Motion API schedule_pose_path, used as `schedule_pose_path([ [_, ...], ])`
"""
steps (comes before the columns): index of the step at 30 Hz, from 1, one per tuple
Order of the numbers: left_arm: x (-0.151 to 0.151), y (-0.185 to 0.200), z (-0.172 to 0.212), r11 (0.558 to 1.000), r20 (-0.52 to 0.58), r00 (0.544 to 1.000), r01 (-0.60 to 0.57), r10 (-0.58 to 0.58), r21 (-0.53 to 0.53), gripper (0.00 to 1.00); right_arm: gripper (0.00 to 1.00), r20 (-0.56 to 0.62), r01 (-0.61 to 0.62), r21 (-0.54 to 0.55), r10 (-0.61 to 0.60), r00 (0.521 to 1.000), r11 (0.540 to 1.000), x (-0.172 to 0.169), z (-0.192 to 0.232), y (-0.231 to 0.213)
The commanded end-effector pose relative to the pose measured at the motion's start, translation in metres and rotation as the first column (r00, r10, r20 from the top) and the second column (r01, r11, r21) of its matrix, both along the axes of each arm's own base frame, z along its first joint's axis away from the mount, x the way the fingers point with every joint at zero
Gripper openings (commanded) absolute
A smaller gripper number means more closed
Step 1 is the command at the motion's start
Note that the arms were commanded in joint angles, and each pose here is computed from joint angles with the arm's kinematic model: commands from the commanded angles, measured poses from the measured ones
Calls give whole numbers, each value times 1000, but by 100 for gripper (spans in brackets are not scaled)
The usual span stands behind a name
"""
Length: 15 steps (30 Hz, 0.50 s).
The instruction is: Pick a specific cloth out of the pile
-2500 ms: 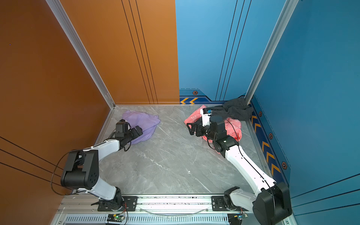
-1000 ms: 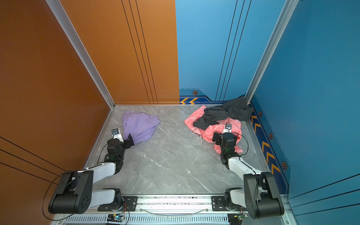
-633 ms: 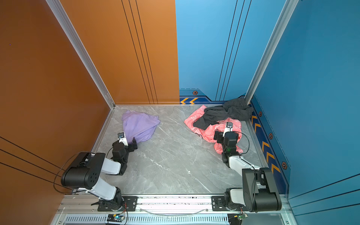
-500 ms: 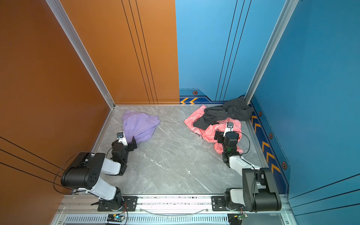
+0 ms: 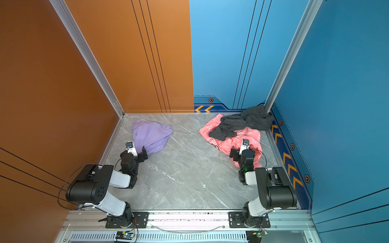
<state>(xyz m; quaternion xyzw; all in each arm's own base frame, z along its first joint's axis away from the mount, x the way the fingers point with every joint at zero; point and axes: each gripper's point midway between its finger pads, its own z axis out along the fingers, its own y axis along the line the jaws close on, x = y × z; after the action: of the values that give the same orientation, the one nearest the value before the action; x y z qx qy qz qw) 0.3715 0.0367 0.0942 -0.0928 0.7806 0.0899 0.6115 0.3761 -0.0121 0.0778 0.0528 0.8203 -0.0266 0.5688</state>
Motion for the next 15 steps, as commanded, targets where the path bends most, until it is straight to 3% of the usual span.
schedule_pose_path([
  [1, 4, 5, 4, 1000, -1, 1000, -23, 23, 1, 98, 100, 71, -3, -12, 4, 997, 1000, 8, 19, -1],
  [7, 5, 5, 5, 1000, -3, 1000, -25, 25, 0, 98, 100, 13, 10, -3, -10, 1000, 1000, 18, 14, -4],
  [15, 6, 0, 5, 1000, -8, 1000, -7, 7, 18, 98, 100, 20, 8, -6, -8, 1000, 1000, 18, 15, -2],
])
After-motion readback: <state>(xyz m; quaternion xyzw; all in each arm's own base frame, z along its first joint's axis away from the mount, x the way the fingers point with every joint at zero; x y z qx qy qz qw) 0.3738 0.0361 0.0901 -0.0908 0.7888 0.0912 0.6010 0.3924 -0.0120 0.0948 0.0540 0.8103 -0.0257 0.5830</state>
